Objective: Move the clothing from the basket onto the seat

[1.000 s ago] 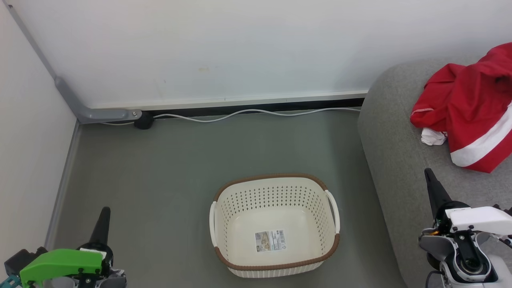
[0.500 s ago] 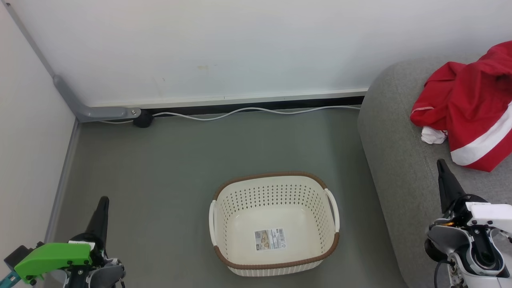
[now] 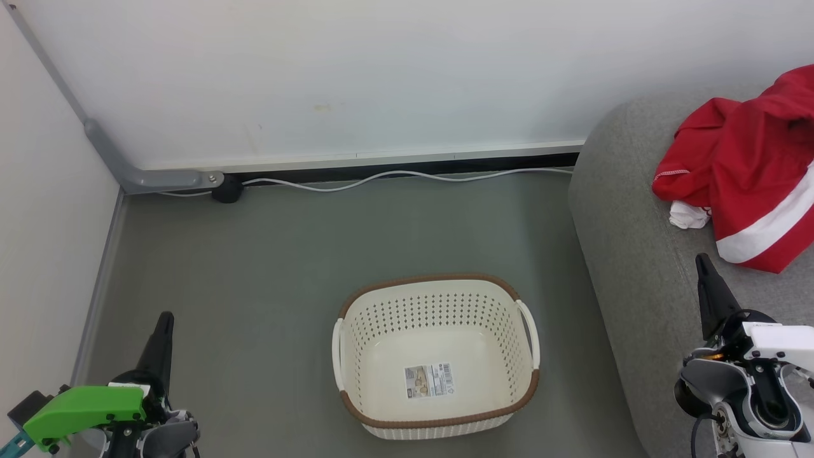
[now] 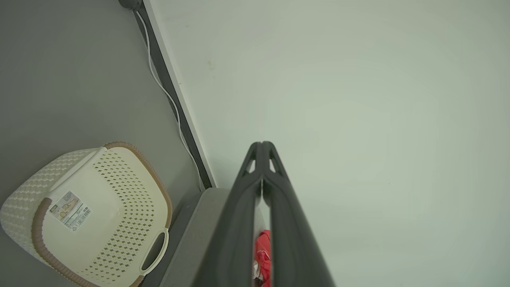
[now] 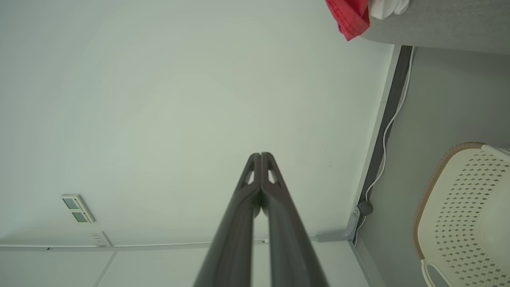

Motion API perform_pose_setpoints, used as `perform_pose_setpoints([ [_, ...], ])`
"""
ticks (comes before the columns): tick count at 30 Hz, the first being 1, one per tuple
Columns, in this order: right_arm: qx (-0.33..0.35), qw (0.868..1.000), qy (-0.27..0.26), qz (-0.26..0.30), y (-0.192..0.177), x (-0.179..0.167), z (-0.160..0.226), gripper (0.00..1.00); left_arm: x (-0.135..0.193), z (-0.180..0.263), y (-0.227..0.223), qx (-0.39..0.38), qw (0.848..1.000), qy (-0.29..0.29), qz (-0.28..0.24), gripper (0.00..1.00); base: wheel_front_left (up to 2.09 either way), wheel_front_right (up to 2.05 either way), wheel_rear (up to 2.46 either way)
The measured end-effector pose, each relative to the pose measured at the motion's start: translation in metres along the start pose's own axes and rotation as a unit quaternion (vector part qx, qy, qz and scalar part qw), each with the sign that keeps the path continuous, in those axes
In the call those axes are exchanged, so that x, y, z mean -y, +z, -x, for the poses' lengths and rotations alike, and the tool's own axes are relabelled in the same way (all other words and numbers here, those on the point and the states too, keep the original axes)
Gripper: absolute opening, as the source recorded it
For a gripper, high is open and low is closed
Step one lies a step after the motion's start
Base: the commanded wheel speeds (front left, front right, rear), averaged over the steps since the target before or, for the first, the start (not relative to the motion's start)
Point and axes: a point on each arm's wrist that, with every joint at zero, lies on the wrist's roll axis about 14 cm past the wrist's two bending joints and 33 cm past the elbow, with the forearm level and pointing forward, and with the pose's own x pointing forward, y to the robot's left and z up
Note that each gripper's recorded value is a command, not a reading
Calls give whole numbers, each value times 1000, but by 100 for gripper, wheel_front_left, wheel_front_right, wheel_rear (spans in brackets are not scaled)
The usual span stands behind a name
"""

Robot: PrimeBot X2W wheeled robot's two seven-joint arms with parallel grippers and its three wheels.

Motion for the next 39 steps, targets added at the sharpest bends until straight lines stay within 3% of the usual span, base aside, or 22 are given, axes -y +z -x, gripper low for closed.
perform_pose_setpoints([
  [39, 0, 1000, -1, -1, 0, 0, 0, 0, 3, -2, 0, 1, 1000, -5, 1, 0, 0, 0, 0],
])
